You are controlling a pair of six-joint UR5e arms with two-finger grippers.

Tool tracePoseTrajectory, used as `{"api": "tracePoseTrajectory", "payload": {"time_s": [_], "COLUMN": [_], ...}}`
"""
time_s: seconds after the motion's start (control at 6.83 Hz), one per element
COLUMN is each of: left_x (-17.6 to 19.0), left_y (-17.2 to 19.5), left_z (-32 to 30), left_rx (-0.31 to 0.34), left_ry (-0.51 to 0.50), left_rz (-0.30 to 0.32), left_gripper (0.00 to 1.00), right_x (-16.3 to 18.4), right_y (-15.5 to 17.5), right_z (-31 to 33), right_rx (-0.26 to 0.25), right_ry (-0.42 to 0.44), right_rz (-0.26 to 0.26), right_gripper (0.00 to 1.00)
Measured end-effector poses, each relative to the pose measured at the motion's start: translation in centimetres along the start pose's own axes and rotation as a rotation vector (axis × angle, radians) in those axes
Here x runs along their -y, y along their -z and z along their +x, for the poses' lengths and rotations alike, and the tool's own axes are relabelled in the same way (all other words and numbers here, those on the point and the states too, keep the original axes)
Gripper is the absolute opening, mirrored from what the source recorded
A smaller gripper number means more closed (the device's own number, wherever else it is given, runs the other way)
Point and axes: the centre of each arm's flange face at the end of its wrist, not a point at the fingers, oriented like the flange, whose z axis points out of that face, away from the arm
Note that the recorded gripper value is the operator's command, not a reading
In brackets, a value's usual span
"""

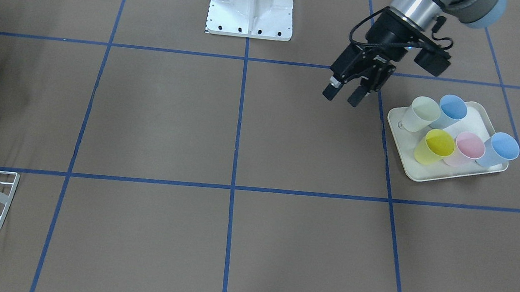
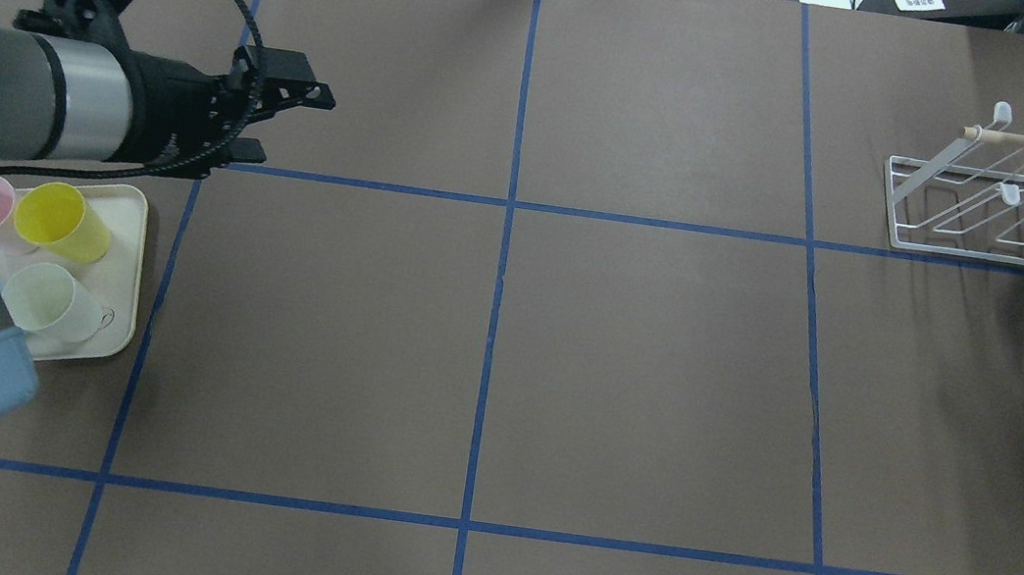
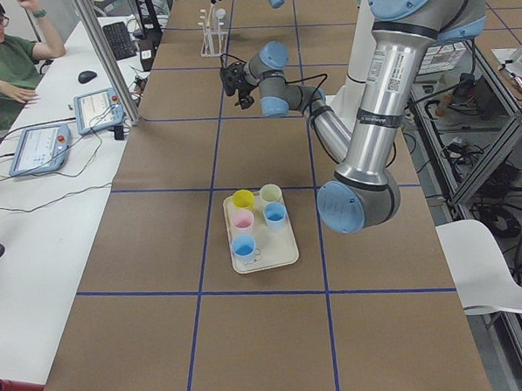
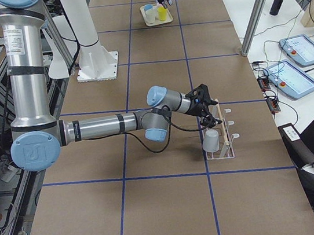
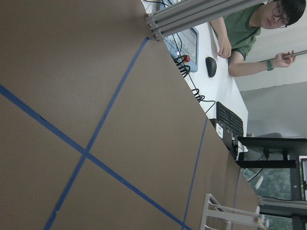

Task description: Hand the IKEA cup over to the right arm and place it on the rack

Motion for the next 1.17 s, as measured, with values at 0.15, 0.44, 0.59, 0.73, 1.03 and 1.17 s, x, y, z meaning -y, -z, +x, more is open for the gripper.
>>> {"api": "tracePoseTrajectory", "payload": {"time_s": [0.15, 0.44, 0.59, 0.73, 1.03, 1.17], "left_x": [3.4, 8.5, 10.3, 11.7, 12.7, 12.4], "left_y": [1.8, 5.2, 5.9, 6.3, 6.6, 6.8], "left_z": [-4.2, -14.1, -19.0, -24.1, -32.1, -33.6], "left_rx": [0.094, 0.245, 0.305, 0.357, 0.432, 0.446], "left_ry": [-0.086, -0.267, -0.335, -0.383, -0.404, -0.369], "left_rz": [-0.026, -0.097, -0.149, -0.212, -0.297, -0.299], "left_gripper": [1.0, 1.0, 1.0, 1.0, 1.0, 1.0], "right_x": [1.3, 4.2, 4.8, 4.5, 2.6, 1.8], "right_y": [1.2, 4.1, 4.6, 4.6, 4.2, 4.1], "right_z": [-2.8, -10.5, -13.8, -16.8, -21.1, -22.3], "right_rx": [0.04, 0.101, 0.15, 0.19, 0.241, 0.255], "right_ry": [-0.086, -0.237, -0.297, -0.343, -0.379, -0.378], "right_rz": [-0.058, -0.199, -0.276, -0.336, -0.408, -0.432], "right_gripper": [1.0, 1.0, 1.0, 1.0, 1.0, 1.0]}}
